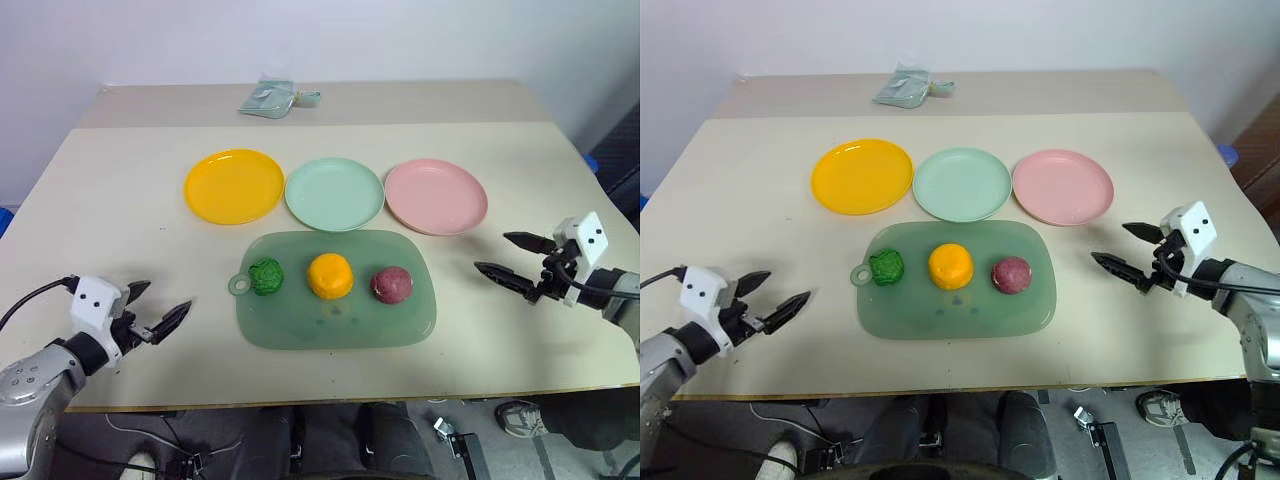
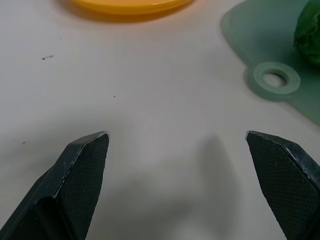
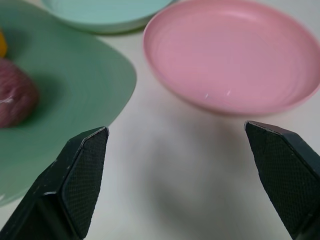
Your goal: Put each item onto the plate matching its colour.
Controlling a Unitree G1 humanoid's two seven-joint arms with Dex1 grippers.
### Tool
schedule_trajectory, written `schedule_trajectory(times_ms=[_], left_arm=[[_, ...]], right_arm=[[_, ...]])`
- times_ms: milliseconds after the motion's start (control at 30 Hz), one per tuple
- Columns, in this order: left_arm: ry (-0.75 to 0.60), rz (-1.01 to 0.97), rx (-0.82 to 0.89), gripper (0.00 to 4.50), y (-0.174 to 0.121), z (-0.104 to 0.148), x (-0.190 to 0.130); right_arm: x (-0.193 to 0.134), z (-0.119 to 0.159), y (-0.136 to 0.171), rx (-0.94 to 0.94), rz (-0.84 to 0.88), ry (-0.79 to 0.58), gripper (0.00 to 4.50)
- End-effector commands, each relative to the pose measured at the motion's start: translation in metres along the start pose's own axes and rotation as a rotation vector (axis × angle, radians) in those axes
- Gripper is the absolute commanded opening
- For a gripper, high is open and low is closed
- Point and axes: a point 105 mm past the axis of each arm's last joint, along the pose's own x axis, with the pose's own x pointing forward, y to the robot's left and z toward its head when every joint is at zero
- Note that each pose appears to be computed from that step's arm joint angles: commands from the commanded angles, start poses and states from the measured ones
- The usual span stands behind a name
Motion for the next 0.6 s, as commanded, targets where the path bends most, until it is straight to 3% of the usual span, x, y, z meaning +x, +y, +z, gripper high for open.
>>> schedule_trajectory(times_ms=[33, 333, 467, 600], left_arm=[[-0.034, 0.018, 0.023, 4.5, 0.003, 0.011, -0.003], [-0.11, -0.053, 0.012, 4.5, -0.002, 0.037, 0.008], [-0.161, -0.271, 0.022, 4.5, -0.035, 0.061, 0.028], [-0.142, -0.444, 0.071, 4.5, -0.059, 0.069, 0.041]], right_arm=[[0.006, 0.009, 0.002, -0.035, 0.003, -0.03, 4.45], [0.009, 0.011, 0.009, -0.049, -0.02, -0.064, 4.45], [0.005, 0.014, 0.01, -0.047, -0.046, -0.089, 4.45], [0.0, 0.01, 0.016, -0.032, -0.058, -0.097, 4.45]])
